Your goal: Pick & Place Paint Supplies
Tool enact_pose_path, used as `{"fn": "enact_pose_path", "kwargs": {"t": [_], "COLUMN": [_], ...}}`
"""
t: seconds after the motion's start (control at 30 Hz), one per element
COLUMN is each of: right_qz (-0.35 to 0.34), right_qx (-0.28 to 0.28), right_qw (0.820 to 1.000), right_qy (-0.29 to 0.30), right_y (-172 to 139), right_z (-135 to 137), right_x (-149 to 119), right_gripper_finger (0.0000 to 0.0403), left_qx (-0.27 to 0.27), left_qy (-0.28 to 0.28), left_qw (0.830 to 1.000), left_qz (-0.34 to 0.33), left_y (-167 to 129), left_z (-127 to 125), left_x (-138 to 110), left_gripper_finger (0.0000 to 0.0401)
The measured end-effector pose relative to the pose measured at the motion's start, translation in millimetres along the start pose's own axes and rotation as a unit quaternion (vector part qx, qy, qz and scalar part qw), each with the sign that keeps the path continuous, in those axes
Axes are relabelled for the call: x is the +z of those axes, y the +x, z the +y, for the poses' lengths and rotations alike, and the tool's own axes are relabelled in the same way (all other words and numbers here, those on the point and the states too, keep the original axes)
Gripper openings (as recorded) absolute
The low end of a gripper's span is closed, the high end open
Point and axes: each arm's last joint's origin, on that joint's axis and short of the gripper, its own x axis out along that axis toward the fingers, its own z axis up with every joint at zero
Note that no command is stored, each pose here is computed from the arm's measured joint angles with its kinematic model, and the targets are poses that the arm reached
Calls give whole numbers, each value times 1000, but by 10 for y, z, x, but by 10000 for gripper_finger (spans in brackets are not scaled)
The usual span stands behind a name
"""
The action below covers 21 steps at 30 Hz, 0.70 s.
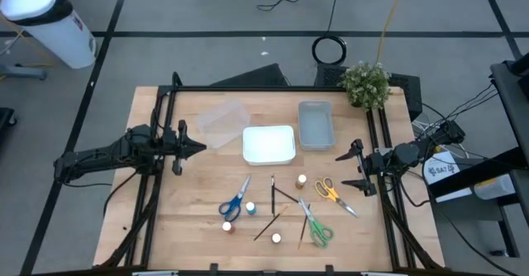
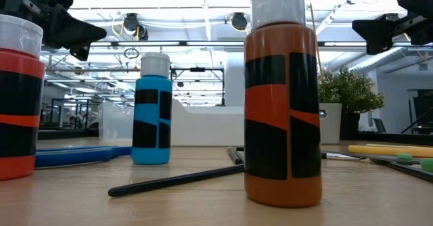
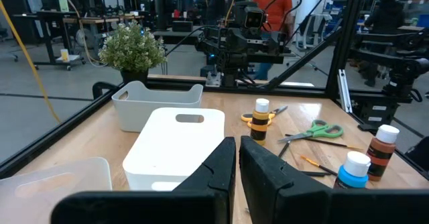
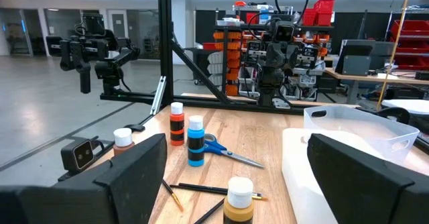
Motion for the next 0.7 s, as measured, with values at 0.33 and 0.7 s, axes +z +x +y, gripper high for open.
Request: {"fn": "enact_pose_path", "kwargs": {"t": [0.33,0.7], "right_qz": [-5,-40], "right_qx": [0,5], "right_qw": [1000,985], "right_qy": [4,168], "right_y": [0,-3], "right_z": [0,-4], "right_x": [11,80], "right_gripper_finger": [345,345], "left_qx": [0,0], "left_qy": [0,0], "left_qw": [1000,1000], "left_qz": [0,0], "left_y": [0,0], "left_z": [0,0], "left_x": [0,0], "left_gripper_finger": [31,31]}}
